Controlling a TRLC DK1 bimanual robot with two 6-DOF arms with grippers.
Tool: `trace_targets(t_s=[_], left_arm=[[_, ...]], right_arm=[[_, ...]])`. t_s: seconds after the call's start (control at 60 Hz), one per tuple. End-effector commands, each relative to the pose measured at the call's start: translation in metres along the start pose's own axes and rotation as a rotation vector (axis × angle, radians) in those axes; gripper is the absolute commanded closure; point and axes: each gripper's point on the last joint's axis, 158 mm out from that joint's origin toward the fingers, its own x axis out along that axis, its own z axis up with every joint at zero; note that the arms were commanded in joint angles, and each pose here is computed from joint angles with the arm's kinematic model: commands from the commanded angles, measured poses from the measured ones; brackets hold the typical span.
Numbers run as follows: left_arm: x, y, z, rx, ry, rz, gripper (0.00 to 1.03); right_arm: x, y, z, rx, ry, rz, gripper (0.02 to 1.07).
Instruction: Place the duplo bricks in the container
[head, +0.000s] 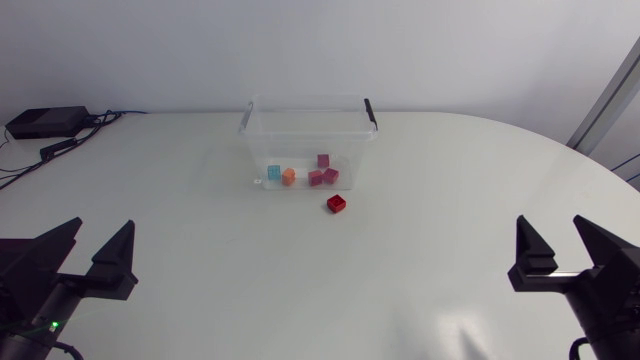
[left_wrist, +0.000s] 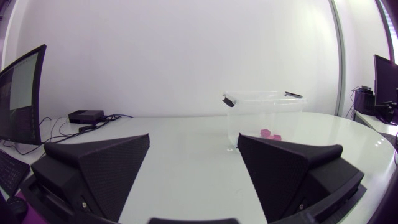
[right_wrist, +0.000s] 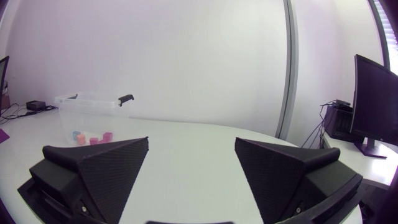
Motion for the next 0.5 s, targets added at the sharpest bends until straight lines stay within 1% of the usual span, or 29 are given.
trace_targets(t_s=[0.0, 0.1, 0.2, 0.483], left_arm=[[0.0, -0.001, -0.004, 0.015, -0.003, -0.005, 0.04], [0.0, -0.001, -0.004, 0.014, -0.003, -0.003, 0.04], [0.0, -0.001, -0.004, 0.016, -0.003, -0.003, 0.04], [0.0, -0.001, -0.004, 0.014, -0.003, -0.003, 0.04]], right_arm=[[0.0, -0.004, -0.01, 0.011, 0.021, -0.016, 0.06], [0.001, -0.003, -0.011, 0.008, 0.023, -0.013, 0.06], [0.0, 0.003, -0.012, -0.048, 0.03, 0.017, 0.06], [0.0, 0.006, -0.012, -0.098, 0.029, 0.033, 0.06]])
